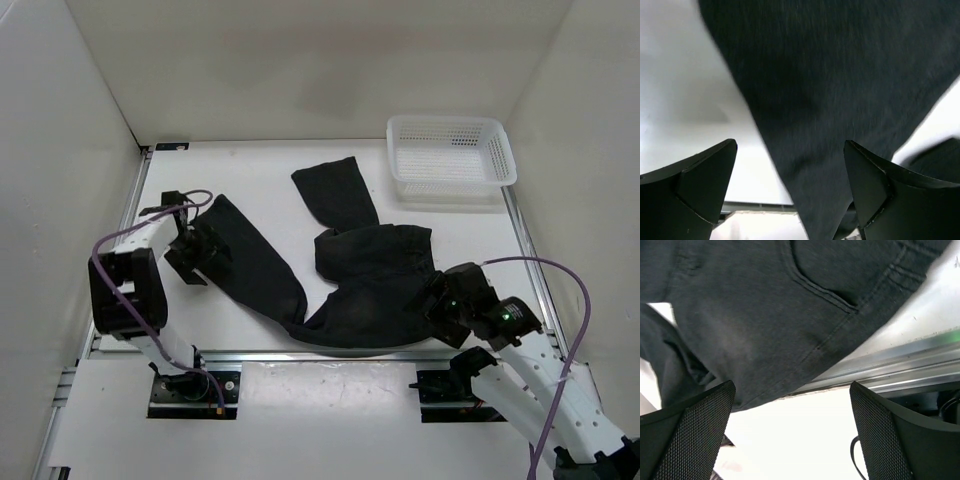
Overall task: Fold and stack the trousers
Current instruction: Flatten the trousers out
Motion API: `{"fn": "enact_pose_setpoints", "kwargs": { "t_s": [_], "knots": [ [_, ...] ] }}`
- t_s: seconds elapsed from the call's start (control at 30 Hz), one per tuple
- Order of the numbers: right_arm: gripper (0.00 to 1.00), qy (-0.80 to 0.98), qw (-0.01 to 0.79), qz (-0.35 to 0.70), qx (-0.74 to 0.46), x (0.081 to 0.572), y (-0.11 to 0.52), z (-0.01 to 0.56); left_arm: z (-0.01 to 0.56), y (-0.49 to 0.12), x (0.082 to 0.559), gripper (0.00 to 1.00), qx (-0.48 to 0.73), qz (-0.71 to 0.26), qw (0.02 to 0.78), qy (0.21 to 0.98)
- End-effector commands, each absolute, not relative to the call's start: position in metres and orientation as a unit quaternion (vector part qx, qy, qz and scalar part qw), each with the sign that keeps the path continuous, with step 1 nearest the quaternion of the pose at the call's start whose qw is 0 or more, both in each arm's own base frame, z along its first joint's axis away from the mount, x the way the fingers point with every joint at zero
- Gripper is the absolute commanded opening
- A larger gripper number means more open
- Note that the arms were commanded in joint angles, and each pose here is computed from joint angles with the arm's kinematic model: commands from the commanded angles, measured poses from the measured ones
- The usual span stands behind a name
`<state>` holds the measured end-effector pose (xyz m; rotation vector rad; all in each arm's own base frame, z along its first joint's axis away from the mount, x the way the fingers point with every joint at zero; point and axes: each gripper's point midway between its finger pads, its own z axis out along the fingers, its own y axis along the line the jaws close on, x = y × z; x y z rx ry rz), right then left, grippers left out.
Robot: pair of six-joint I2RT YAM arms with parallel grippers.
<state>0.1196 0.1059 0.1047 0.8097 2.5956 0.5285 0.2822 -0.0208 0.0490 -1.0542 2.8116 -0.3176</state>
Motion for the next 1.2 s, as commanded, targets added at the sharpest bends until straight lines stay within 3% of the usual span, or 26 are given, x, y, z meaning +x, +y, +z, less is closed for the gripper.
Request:
{"fn": "enact_pose_setpoints", "kwargs": {
  "t_s": [0.0,0.1,0.2,0.23,0.27,0.3,0.5,0.57,0.67,0.7,0.9,1.0,1.17],
  "knots": [
    [1.0,0.911,0.174,0.213,0.307,0.126,0.117,0.105,0.048,-0.019,0.313,1.0,-0.361,-0.121,0.084,0.921],
    [1.0,0.914,0.185,0.205,0.298,0.132,0.116,0.111,0.034,-0.015,0.319,0.9,-0.37,-0.106,0.068,0.92],
    [1.0,0.915,0.19,0.199,0.296,0.137,0.115,0.115,0.023,-0.01,0.321,0.56,-0.377,-0.097,0.054,0.92],
    [1.0,0.914,0.193,0.196,0.297,0.138,0.114,0.115,0.02,-0.006,0.32,0.3,-0.382,-0.09,0.052,0.918],
    [1.0,0.914,0.193,0.196,0.297,0.138,0.114,0.115,0.027,-0.003,0.331,0.16,-0.384,-0.098,0.065,0.916],
    [1.0,0.914,0.193,0.196,0.297,0.138,0.114,0.115,0.03,0.001,0.335,0.1,-0.383,-0.104,0.071,0.915],
    [0.99,0.915,0.181,0.186,0.308,0.135,0.113,0.106,0.109,0.05,0.359,0.1,-0.439,-0.135,0.171,0.872],
    [0.9,0.916,0.181,0.179,0.309,0.138,0.113,0.104,0.134,0.06,0.359,0.1,-0.445,-0.13,0.201,0.863],
    [0.69,0.911,0.199,0.161,0.323,0.146,0.106,0.102,0.166,0.074,0.353,0.1,-0.451,-0.118,0.23,0.854],
    [0.69,0.909,0.209,0.16,0.325,0.15,0.104,0.103,0.172,0.076,0.353,0.1,-0.447,-0.113,0.242,0.854],
    [0.89,0.917,0.286,0.134,0.245,0.188,0.101,0.135,0.198,0.082,0.347,0.1,-0.446,-0.102,0.261,0.85],
    [1.0,0.937,0.246,0.157,0.194,0.194,0.125,0.147,0.201,0.08,0.347,0.1,-0.444,-0.107,0.265,0.849],
    [0.98,0.942,0.148,0.21,0.216,0.165,0.154,0.106,0.197,0.082,0.342,0.1,-0.441,-0.103,0.261,0.853]
  ]
}}
